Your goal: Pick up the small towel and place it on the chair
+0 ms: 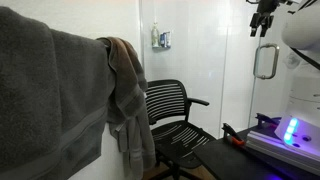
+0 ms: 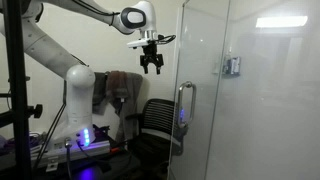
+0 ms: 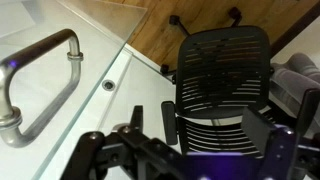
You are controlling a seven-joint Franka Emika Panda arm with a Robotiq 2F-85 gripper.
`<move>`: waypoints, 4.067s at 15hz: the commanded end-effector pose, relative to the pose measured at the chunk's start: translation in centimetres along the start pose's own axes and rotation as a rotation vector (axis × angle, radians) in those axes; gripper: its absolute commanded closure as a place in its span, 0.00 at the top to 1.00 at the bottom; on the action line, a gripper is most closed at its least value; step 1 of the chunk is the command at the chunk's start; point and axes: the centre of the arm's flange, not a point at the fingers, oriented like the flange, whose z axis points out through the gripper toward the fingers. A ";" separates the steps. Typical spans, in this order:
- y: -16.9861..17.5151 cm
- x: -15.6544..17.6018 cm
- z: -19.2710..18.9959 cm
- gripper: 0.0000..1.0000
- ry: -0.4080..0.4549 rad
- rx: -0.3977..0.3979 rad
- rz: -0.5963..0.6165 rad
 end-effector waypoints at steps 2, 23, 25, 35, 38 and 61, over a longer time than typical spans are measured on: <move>-1.9 1.2 1.5 1.00 -0.039 0.036 -0.063; -36.7 -4.4 1.9 1.00 -0.126 -0.036 -0.850; -37.3 -2.6 4.4 1.00 -0.165 -0.006 -0.857; -54.2 -0.1 6.1 1.00 0.030 0.194 -1.195; -53.5 -1.1 5.6 1.00 0.044 0.180 -1.191; -59.0 8.8 9.6 1.00 0.498 0.373 -0.818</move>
